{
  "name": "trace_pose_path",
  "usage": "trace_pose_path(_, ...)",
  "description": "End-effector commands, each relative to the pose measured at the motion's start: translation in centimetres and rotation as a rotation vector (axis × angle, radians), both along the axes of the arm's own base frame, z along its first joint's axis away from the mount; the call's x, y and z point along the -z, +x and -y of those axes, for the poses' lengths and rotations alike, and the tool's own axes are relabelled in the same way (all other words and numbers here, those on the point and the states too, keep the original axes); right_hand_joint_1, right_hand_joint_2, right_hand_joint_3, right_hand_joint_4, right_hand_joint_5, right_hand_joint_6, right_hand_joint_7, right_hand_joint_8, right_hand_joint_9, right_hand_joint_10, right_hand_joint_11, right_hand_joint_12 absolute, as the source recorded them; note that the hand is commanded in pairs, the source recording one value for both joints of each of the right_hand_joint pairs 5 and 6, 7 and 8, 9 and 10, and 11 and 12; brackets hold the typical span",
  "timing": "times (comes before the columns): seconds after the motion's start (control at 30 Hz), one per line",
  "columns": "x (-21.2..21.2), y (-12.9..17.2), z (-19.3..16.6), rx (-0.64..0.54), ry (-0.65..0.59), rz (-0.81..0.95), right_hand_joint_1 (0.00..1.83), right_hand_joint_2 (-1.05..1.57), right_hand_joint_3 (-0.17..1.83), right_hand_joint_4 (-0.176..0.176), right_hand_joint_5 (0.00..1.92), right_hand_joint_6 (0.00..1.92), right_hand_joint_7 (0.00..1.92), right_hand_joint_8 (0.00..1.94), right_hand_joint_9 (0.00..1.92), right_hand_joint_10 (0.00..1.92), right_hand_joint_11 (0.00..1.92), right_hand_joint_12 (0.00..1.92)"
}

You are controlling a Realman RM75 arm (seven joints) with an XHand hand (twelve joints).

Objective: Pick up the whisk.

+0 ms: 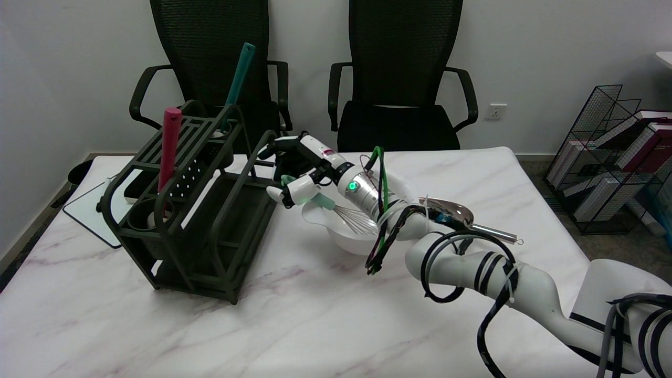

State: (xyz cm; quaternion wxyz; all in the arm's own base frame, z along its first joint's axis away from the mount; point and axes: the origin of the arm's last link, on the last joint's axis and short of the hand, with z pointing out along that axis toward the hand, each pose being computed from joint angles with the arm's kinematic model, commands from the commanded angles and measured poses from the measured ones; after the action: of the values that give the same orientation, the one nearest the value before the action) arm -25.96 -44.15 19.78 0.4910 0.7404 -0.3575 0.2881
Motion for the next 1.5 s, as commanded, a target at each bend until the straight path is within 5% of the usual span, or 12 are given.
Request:
trace_pose_path(0.03, 0.9, -0.7, -1.0, 0.005, 0.014, 0.028, 1.12, 0.35, 1.16, 0.0, 0.58, 0.58, 1.01, 1.01, 1.11, 1.11, 1.14, 1.14)
trace_pose_path(1.5, -2.0, 0.0, -2.2, -0.016, -0.022, 0.04, 1.11, 0.35, 1.17, 0.0, 0.51, 0.51, 0.98, 0.98, 1.1, 1.1, 1.27, 1.27)
